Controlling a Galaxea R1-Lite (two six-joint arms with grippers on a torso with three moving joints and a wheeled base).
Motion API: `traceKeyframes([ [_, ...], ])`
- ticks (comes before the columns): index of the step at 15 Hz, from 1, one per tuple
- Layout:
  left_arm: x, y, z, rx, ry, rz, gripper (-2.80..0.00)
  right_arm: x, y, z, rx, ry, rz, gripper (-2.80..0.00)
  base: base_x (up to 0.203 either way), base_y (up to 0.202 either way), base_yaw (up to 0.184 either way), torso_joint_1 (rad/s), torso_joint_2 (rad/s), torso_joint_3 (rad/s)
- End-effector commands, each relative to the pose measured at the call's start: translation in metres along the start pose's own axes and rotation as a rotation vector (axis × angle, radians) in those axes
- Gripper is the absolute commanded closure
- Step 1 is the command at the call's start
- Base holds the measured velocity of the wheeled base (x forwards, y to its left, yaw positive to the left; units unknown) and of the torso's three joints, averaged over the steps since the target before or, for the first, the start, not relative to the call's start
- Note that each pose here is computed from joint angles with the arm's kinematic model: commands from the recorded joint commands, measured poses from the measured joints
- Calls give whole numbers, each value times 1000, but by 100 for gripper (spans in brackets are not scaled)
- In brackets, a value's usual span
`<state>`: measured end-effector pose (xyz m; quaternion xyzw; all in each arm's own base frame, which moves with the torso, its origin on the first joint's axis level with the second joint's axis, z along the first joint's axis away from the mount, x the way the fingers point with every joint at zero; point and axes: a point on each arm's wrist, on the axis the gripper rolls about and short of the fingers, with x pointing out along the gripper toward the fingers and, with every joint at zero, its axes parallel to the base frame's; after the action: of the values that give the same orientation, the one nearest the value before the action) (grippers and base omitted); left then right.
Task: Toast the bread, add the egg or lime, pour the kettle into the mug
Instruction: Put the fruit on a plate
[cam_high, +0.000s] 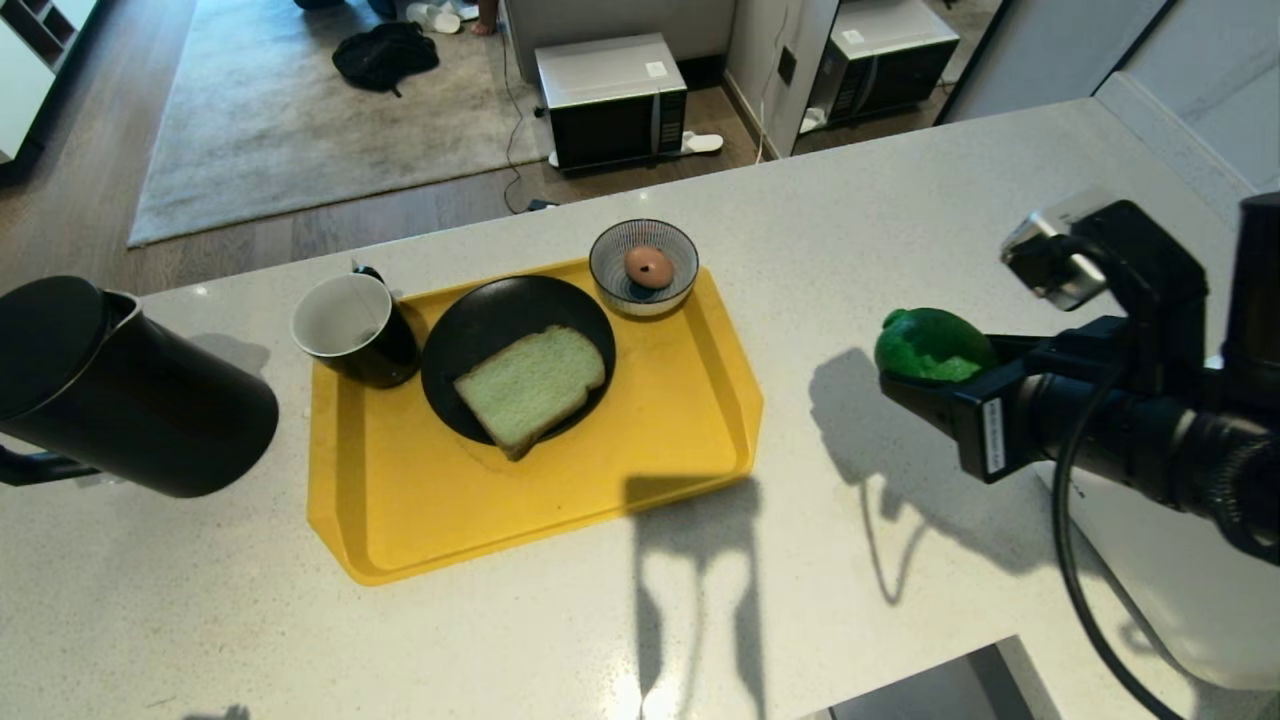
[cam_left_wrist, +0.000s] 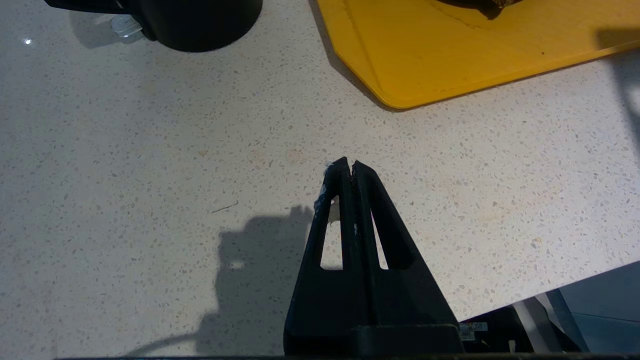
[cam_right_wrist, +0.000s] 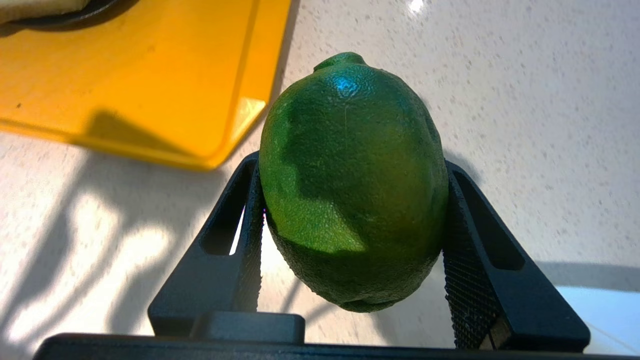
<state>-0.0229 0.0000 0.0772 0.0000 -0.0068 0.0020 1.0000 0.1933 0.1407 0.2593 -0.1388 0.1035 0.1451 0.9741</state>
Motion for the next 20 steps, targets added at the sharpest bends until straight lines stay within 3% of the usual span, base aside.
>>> traceKeyframes([
  [1, 0, 0, 0, 0, 0, 1, 0, 26, 27, -7, -38, 32, 10, 0, 0, 0, 0, 0, 0, 0],
  [5, 0, 0, 0, 0, 0, 1, 0, 41, 55, -1, -128, 15, 57, 0, 0, 0, 0, 0, 0, 0],
  [9, 0, 0, 0, 0, 0, 1, 0, 53, 84, -14, -180, 60, 117, 0, 0, 0, 0, 0, 0, 0],
  [11, 0, 0, 0, 0, 0, 1, 0, 67, 94, -21, -193, 81, 114, 0, 0, 0, 0, 0, 0, 0],
  [17, 0, 0, 0, 0, 0, 1, 0, 112, 120, -7, -227, 50, 77, 0, 0, 0, 0, 0, 0, 0],
  [20, 0, 0, 0, 0, 0, 1, 0, 123, 127, -16, -262, 70, 81, 0, 0, 0, 0, 0, 0, 0],
])
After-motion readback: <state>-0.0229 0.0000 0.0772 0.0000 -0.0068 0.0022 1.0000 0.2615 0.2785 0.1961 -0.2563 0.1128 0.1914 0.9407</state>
